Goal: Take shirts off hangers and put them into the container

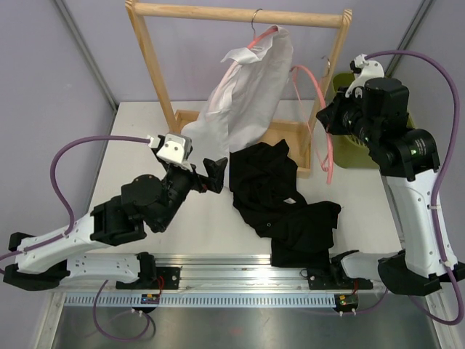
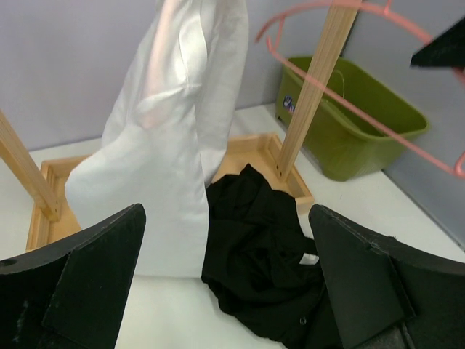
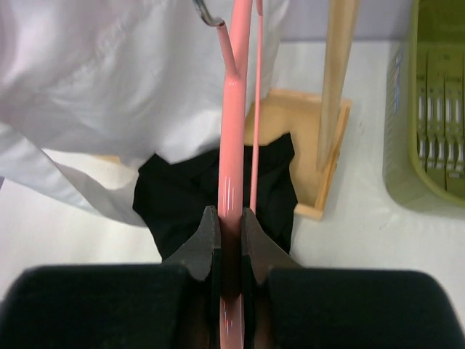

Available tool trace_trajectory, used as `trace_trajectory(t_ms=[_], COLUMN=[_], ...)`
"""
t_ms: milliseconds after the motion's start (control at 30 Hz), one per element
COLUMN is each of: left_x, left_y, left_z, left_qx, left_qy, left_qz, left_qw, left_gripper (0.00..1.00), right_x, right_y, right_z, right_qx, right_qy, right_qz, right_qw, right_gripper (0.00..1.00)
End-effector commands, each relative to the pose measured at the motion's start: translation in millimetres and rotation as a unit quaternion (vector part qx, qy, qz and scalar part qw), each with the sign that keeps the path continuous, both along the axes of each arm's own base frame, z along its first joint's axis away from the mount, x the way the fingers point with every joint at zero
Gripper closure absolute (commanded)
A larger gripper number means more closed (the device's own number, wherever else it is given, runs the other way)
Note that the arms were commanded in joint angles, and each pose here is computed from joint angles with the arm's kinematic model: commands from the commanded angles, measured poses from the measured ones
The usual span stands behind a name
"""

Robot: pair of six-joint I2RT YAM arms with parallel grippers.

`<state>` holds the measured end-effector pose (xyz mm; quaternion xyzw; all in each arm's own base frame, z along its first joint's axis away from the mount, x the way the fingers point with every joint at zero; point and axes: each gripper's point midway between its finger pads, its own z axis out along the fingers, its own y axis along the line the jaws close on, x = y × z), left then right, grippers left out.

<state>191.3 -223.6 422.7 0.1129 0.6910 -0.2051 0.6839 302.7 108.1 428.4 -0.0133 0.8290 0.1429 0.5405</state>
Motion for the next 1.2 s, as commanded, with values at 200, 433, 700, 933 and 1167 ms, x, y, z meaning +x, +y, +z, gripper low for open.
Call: trace_trajectory(t_ms=[200,433,700,933,1167], left_x=[-5,-7,-8,-8,-9], left_y=[22,31,30,25,31], left_z=[-14,-24,-28,-28,-32], left_qx=[-0.043,-0.049,-0.047,-0.049,-0.048], left_qy=[0.032,0.043,0.047,0.050,0.055], left_qz=[0.020,0.023,0.022,0.017,0.022], left_qw=[0.998,0.998,0.998,0.997,0.997], left_gripper=[0.01,0.01,0.01,0.01,0.01], right_x=[57,78,62,80,91], right_y=[27,20,5,4,5], right_z=[52,79,112,127,131], right_qx=[-0.027,-0.043,-0.037,-0.050,-0.047], right_qy=[-0.097,-0.140,-0.195,-0.210,-0.222], right_qz=[-0.023,-0.082,-0.112,-0.136,-0.151], right_qw=[0.995,0.986,0.974,0.967,0.962], right_gripper=[1.00,1.00,1.00,1.00,1.00])
